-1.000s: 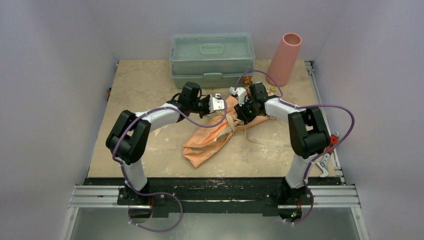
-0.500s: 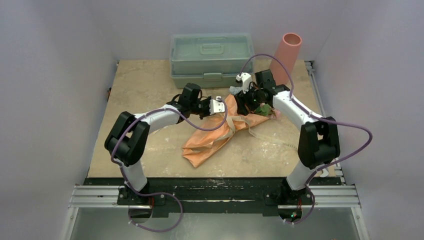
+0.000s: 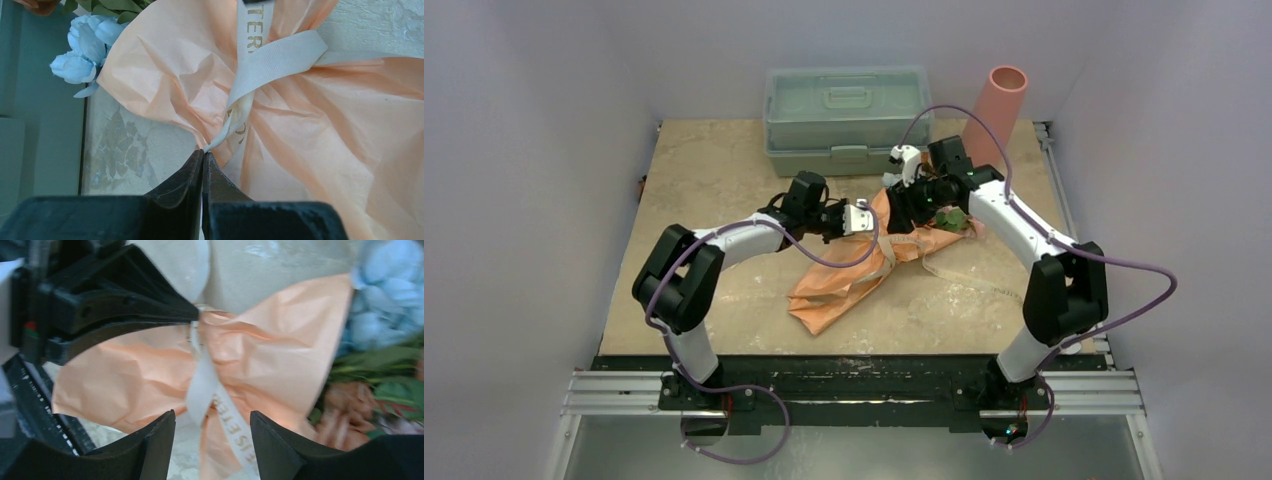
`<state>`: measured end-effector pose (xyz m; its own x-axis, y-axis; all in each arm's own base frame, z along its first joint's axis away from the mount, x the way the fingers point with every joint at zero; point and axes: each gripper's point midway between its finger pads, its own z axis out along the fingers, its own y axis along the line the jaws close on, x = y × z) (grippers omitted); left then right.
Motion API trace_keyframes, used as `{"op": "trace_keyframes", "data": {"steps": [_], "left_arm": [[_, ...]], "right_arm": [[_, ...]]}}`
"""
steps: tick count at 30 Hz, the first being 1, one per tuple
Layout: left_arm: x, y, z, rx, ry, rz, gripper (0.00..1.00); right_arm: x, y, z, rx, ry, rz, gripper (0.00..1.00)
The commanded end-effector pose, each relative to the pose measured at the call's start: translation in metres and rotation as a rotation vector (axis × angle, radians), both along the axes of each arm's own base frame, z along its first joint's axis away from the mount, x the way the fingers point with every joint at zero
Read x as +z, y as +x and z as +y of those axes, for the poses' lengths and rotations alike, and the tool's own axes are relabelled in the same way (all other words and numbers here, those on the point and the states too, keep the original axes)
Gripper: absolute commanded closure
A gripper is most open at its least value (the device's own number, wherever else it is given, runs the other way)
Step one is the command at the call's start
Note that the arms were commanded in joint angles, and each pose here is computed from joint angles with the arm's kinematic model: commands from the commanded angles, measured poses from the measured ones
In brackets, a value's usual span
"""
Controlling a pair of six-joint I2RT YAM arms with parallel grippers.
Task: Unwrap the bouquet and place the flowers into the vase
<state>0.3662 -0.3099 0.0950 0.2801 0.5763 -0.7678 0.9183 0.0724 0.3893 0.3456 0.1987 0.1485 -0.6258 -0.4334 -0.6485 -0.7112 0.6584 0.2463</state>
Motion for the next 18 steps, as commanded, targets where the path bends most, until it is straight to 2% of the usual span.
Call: {"op": "trace_keyframes", "data": {"steps": [1, 12, 15, 18], "left_arm": [[0.028, -0.001, -0.009, -0.036, -0.057, -0.075, 1.00], [0.031, -0.002, -0.008, -0.037, -0.058, -0.088, 1.00], [0.031, -0.002, -0.008, -0.033, -0.059, -0.086, 1.00], [0.029, -0.002, -0.007, -0.030, -0.053, -0.083, 1.00]], "right_arm": [[0.001, -0.023, 0.041, 0.072, 0.059, 0.073, 0.40], [-0.036, 0.004, 0.046, -0.003, -0.022, 0.095, 0.44], [-0.037, 0.009, 0.048, -0.013, -0.019, 0.090, 0.56], [-0.026, 0.006, 0.052, 0.004, 0.013, 0.086, 0.58]]}}
